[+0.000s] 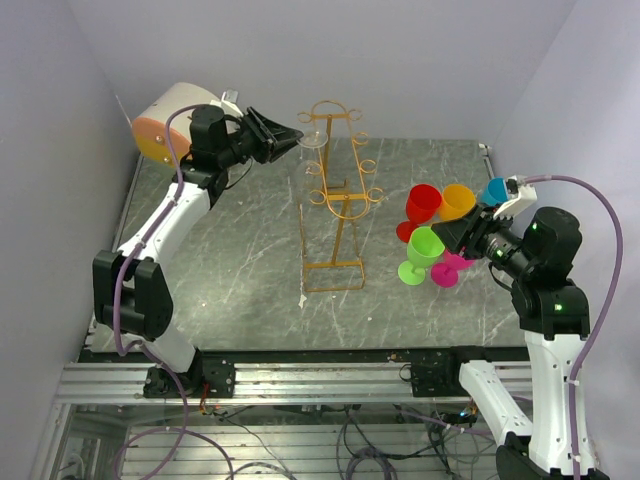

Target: Take the wine glass off the wine glass rack

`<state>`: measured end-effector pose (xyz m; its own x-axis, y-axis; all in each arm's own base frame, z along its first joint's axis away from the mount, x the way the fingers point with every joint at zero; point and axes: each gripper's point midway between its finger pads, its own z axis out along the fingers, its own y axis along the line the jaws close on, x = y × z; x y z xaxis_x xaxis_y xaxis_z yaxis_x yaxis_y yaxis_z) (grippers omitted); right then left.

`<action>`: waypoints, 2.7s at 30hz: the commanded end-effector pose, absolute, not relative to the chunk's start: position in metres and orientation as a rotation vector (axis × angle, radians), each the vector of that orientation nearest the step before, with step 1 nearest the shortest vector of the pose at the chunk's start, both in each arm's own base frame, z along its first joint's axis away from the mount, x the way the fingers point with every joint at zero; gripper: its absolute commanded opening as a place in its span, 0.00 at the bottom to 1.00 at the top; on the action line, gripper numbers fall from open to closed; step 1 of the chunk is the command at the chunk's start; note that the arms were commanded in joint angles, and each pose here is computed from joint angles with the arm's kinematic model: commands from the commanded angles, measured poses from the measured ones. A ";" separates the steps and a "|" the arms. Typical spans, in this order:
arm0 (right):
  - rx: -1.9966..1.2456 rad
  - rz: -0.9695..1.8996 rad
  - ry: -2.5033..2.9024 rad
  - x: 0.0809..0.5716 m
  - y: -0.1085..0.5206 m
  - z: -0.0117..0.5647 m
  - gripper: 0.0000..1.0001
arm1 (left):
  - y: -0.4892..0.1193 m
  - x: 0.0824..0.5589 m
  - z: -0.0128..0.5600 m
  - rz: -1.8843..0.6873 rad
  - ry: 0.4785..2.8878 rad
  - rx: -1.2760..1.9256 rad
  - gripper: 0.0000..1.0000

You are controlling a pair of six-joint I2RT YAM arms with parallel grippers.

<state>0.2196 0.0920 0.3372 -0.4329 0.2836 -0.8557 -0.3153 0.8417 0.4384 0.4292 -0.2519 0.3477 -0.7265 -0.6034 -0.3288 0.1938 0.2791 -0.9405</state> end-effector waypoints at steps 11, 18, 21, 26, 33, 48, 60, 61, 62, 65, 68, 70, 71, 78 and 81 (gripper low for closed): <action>-0.023 0.680 1.881 0.221 0.093 0.338 0.37 | -0.260 0.427 0.370 -1.610 1.803 -0.304 0.22; -0.015 0.691 1.880 0.221 0.094 0.337 0.37 | -0.256 0.424 0.378 -1.580 1.795 -0.291 0.08; -0.011 0.690 1.876 0.221 0.093 0.337 0.37 | -0.251 0.424 0.381 -1.525 1.795 -0.297 0.07; -0.003 0.690 1.872 0.221 0.093 0.338 0.37 | -0.243 0.421 0.392 -1.466 1.793 -0.308 0.07; 0.002 0.698 1.869 0.221 0.094 0.338 0.37 | -0.235 0.418 0.403 -1.449 1.773 -0.327 0.07; 0.003 0.720 1.873 0.221 0.096 0.337 0.37 | -0.210 0.412 0.431 -1.447 1.701 -0.335 0.07; -0.018 0.733 1.883 0.220 0.099 0.335 0.36 | -0.201 0.389 0.442 -1.533 1.646 -0.341 0.07; -0.028 0.747 1.883 0.220 0.101 0.335 0.36 | -0.200 0.384 0.444 -1.545 1.638 -0.339 0.07; -0.041 0.763 1.880 0.219 0.103 0.337 0.36 | -0.199 0.379 0.448 -1.554 1.626 -0.330 0.07; -0.077 0.808 1.862 0.217 0.110 0.346 0.36 | -0.194 0.356 0.463 -1.563 1.593 -0.302 0.07; -0.132 0.878 1.831 0.213 0.120 0.357 0.36 | -0.190 0.330 0.477 -1.592 1.557 -0.276 0.07; -0.196 0.968 1.806 0.207 0.132 0.366 0.36 | -0.188 0.310 0.486 -1.619 1.529 -0.259 0.07; -0.224 1.017 1.791 0.204 0.138 0.370 0.36 | -0.187 0.300 0.490 -1.633 1.516 -0.253 0.07; -0.398 1.302 1.644 0.181 0.165 0.403 0.41 | -0.176 0.228 0.523 -1.691 1.402 -0.201 0.07; -0.453 1.399 1.568 0.172 0.173 0.419 0.49 | -0.170 0.199 0.538 -1.713 1.341 -0.180 0.07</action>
<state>0.1954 0.1580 0.3846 -0.5002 0.3173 -0.8057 -0.6604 0.4620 0.5920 0.2397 -0.1760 0.5110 -0.5755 -0.7193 -0.3892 0.4851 0.0829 -0.8705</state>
